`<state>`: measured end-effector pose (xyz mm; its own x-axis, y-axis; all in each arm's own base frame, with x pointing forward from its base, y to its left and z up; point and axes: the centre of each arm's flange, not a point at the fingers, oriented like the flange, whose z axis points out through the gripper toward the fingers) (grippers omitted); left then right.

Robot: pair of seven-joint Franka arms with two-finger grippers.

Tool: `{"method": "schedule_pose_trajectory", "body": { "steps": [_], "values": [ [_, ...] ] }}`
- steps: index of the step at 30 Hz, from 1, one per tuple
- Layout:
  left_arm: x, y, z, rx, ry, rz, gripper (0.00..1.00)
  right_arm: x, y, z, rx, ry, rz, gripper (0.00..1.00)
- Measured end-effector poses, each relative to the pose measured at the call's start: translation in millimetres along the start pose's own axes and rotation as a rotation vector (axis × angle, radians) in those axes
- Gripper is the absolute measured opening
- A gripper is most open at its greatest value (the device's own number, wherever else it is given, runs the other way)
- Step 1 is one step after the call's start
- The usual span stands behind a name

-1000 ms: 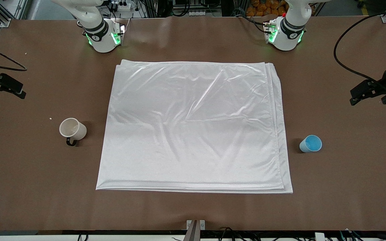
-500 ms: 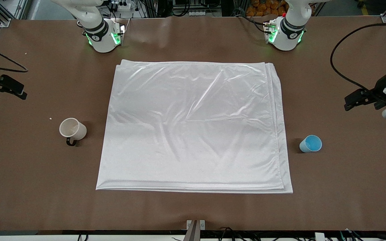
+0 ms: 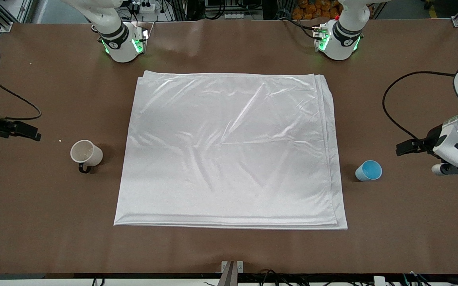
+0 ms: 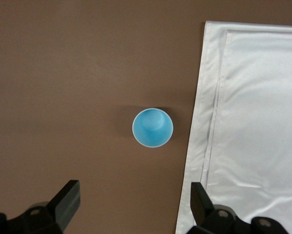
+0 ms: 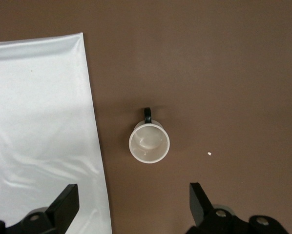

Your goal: Place blue cup into white mug on cloth

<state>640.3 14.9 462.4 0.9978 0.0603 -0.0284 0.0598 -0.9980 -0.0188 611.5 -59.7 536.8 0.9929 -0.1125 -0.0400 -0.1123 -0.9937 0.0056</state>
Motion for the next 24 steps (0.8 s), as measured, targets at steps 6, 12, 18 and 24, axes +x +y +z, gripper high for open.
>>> {"method": "schedule_pose_trajectory", "body": {
  "steps": [6, 12, 18, 24],
  "values": [
    [7.0, 3.0, 50.3, -0.006, 0.029, 0.005, 1.00, 21.8, -0.3, 25.9, 0.002, 0.037, -0.001, 1.00],
    [5.9, -0.4, 100.8, -0.011, 0.025, 0.000, 1.00, 41.3, 2.1, 56.4, 0.003, 0.058, 0.002, 1.00],
    [9.2, -5.2, 131.2, -0.015, 0.012, -0.008, 1.00, 55.3, 25.3, 84.4, 0.006, 0.066, 0.037, 1.00],
    [10.8, -9.1, 148.0, -0.016, -0.004, -0.015, 1.00, 69.0, 40.7, 117.0, 0.009, 0.076, 0.059, 1.00]
  ]
}}
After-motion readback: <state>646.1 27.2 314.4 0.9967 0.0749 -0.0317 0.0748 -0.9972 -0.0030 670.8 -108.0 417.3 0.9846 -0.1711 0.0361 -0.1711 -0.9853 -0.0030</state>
